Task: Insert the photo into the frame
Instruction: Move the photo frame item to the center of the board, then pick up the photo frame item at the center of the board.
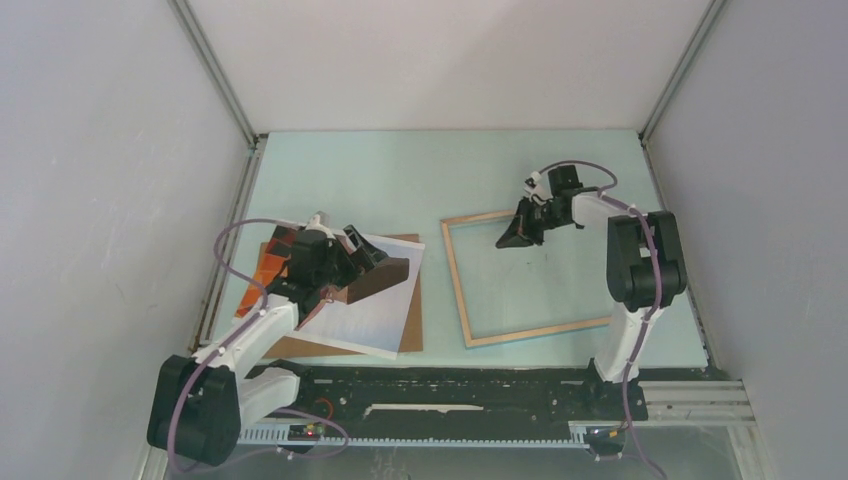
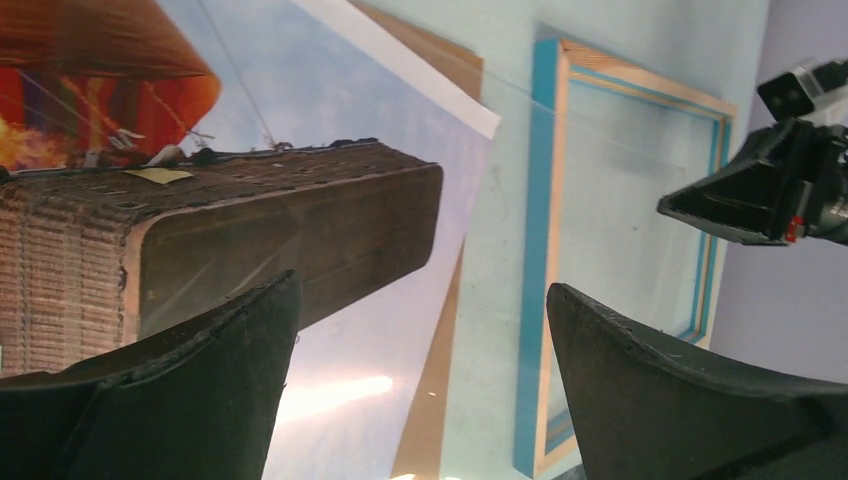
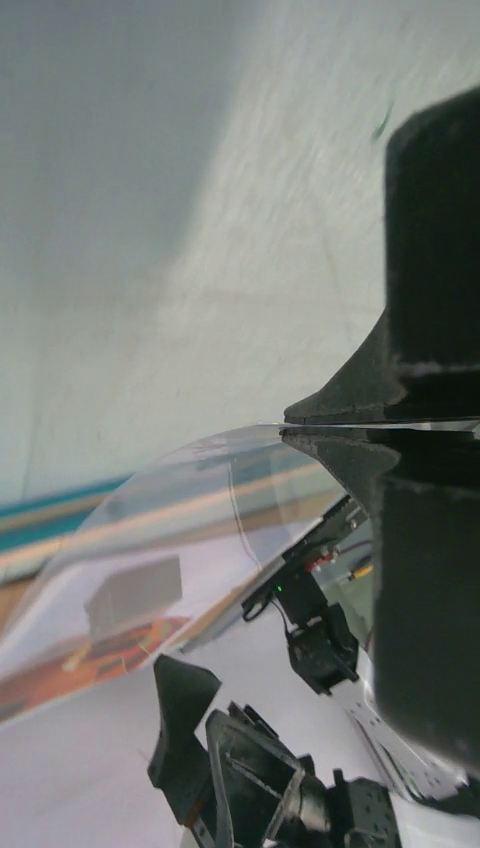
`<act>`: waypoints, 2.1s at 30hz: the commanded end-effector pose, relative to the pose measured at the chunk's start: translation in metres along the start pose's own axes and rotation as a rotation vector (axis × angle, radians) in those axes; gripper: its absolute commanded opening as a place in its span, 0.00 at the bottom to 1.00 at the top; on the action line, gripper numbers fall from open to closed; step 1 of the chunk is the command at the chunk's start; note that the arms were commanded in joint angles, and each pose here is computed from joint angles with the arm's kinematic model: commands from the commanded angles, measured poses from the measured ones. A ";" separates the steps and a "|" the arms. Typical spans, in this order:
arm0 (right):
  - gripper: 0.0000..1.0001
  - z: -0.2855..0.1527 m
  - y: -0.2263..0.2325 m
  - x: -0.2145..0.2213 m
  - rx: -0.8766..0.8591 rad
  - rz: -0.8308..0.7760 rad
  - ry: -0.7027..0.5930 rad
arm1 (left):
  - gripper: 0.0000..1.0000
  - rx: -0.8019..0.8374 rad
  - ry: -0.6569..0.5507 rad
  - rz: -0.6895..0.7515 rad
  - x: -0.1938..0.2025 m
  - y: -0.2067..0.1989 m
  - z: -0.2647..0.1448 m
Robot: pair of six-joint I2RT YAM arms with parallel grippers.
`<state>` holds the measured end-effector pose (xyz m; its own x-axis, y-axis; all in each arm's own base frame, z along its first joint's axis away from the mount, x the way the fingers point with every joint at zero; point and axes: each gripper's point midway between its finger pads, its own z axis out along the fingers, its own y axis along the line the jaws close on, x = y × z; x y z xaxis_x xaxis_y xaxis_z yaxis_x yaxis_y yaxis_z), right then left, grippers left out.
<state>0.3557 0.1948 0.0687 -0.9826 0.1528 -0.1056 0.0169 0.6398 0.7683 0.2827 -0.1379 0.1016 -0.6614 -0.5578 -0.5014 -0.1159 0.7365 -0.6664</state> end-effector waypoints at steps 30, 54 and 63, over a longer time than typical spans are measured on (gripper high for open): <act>0.50 -0.035 -0.051 0.064 -0.085 0.119 -0.132 | 1.00 0.021 -0.009 0.047 -0.006 0.000 -0.001; 0.00 -0.041 -0.078 0.002 -0.101 0.175 -0.153 | 1.00 -0.238 -0.113 -0.053 -0.070 0.038 0.020; 0.00 -0.046 -0.077 -0.010 -0.117 0.159 -0.154 | 1.00 -0.175 -0.029 0.034 -0.089 0.019 0.069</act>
<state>0.3544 0.1153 0.0380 -0.9263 0.3741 -0.0454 0.1539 0.4855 0.8606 0.3476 -0.0931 0.0594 -0.6725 -0.5931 -0.4427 -0.3468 0.7810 -0.5194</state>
